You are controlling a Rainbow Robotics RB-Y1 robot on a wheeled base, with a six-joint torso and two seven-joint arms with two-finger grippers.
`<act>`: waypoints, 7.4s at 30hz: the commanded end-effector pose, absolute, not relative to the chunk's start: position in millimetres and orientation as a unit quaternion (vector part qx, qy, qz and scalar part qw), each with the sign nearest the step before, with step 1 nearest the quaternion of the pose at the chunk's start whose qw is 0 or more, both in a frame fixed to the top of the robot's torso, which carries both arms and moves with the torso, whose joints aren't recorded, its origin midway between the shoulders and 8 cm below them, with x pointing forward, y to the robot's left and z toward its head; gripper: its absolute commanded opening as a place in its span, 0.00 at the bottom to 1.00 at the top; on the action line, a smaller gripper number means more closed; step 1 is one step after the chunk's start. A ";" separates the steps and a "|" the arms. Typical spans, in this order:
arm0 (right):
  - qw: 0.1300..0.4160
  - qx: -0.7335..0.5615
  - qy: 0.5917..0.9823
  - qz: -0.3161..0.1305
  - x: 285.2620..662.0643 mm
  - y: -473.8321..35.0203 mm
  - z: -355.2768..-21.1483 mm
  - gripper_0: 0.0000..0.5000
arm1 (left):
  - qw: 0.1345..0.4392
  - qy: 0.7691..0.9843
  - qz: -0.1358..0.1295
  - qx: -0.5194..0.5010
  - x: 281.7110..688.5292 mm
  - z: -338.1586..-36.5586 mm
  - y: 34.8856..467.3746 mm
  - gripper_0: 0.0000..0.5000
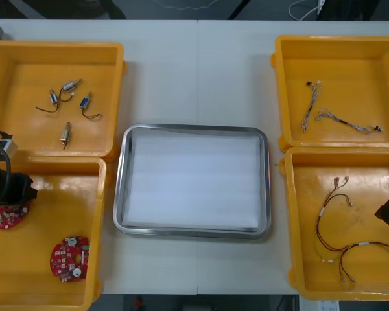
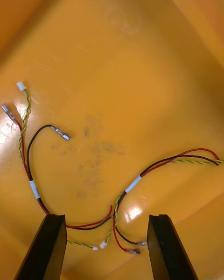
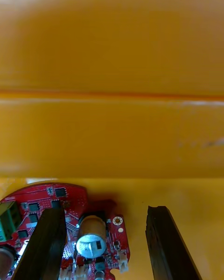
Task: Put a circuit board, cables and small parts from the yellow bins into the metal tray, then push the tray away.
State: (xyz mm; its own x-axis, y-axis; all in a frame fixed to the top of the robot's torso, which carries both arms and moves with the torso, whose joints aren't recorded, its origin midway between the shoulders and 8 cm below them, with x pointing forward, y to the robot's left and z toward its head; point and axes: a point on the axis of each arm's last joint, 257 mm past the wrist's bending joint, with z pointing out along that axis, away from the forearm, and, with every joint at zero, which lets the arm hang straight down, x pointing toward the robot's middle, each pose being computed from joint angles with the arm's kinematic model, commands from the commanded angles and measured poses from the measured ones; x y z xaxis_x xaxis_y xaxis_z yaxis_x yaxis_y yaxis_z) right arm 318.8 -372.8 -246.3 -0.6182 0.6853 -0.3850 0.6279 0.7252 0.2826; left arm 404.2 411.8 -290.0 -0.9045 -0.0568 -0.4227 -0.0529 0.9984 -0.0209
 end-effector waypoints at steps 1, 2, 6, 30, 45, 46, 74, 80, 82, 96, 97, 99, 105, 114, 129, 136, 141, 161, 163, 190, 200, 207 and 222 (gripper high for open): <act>0.223 0.395 0.889 0.065 312.2 -366.1 -270.1 1.00 | 0.205 0.978 0.010 -0.026 392.5 -300.6 420.1 1.00; 0.223 0.396 0.888 0.066 313.6 -366.1 -273.9 1.00 | 0.203 0.979 0.010 -0.026 390.6 -302.3 420.7 1.00; 0.218 0.405 0.886 0.067 313.7 -367.9 -289.8 1.00 | 0.202 0.979 0.010 -0.027 387.4 -305.9 421.7 1.00; 0.186 0.471 0.855 0.108 315.4 -356.0 -351.6 1.00 | 0.213 0.977 0.010 -0.022 388.0 -297.8 421.4 0.00; 0.175 0.493 0.846 0.107 311.8 -342.2 -362.2 1.00 | 0.213 0.976 0.038 0.011 362.8 -225.4 411.3 0.00; 0.175 0.493 0.845 0.107 311.4 -342.3 -362.2 1.00 | 0.215 0.976 0.040 0.014 362.1 -222.1 410.2 0.00; 0.235 0.479 0.842 0.079 313.7 -381.4 -295.1 0.00 | 0.266 0.945 0.023 0.186 381.4 -131.4 279.2 0.00; 0.244 0.461 0.852 0.045 303.5 -393.8 -259.3 0.00 | 0.262 0.939 0.012 0.223 380.6 -133.8 232.8 0.00; 0.241 0.450 0.859 0.037 298.3 -393.1 -242.8 0.00 | 0.259 0.937 0.004 0.236 379.5 -135.5 210.4 0.00; 0.292 0.279 0.915 0.006 311.2 -378.0 -174.4 0.00 | 0.229 0.939 -0.017 0.255 372.6 -165.6 127.2 0.00; 0.293 0.260 0.920 0.001 310.7 -378.6 -172.4 0.00 | 0.228 0.939 -0.019 0.255 374.6 -168.8 121.3 0.00; 0.295 0.232 0.927 -0.004 311.1 -378.7 -167.8 0.00 | 0.229 0.939 -0.018 0.257 378.8 -174.0 112.6 0.00; 0.291 0.119 0.949 -0.026 311.9 -374.4 -156.7 0.00 | 0.228 0.940 -0.025 0.252 392.8 -192.9 86.1 0.00; 0.293 -0.029 0.955 -0.042 321.4 -354.8 -137.4 0.00 | 0.221 0.943 -0.022 0.249 404.3 -231.8 67.3 0.00; 0.268 -0.190 0.943 -0.053 322.2 -320.3 -133.1 0.00 | 0.210 0.946 -0.014 0.247 408.6 -272.1 68.3 0.00; 0.259 -0.215 0.940 -0.046 320.8 -308.8 -135.1 0.00 | 0.206 0.947 -0.007 0.245 407.5 -281.1 72.1 0.01; 0.256 -0.234 0.937 -0.039 319.2 -301.3 -134.0 0.00 | 0.207 0.948 -0.007 0.240 408.7 -282.2 75.5 0.67; 0.250 -0.250 0.935 -0.043 319.0 -297.1 -138.8 0.00 | 0.237 0.950 -0.008 0.204 410.2 -203.4 96.9 1.00; 0.248 -0.253 0.934 -0.040 318.0 -294.5 -140.0 0.00 | 0.235 0.952 -0.004 0.195 409.0 -190.7 108.2 1.00; 0.235 -0.516 0.822 -0.059 348.3 -144.6 -115.0 0.00 | 0.291 0.956 0.022 0.015 483.1 -95.0 277.3 1.00; 0.260 -0.577 0.772 -0.054 361.9 -72.8 -125.1 0.00 | 0.274 0.961 0.046 -0.009 498.5 -99.3 340.0 1.00; 0.226 -0.657 0.714 -0.083 366.8 -59.0 -152.4 0.00 | 0.305 0.951 0.050 -0.012 523.9 -90.7 366.2 1.00; 0.207 -0.717 0.647 -0.157 374.6 -52.0 -206.2 0.00 | 0.364 0.930 0.026 -0.045 587.3 -104.6 376.3 1.00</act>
State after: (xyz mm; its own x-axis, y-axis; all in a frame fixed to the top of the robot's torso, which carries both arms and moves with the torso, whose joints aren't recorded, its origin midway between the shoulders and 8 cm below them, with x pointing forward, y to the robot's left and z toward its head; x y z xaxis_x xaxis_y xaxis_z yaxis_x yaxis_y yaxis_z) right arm 381.7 -64.6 -193.6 0.0526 -0.9975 -0.0462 -0.8626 -0.0221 -0.5054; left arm 568.8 369.2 -139.2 -0.7808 -0.1031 -0.6162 -0.1057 0.9939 -0.0324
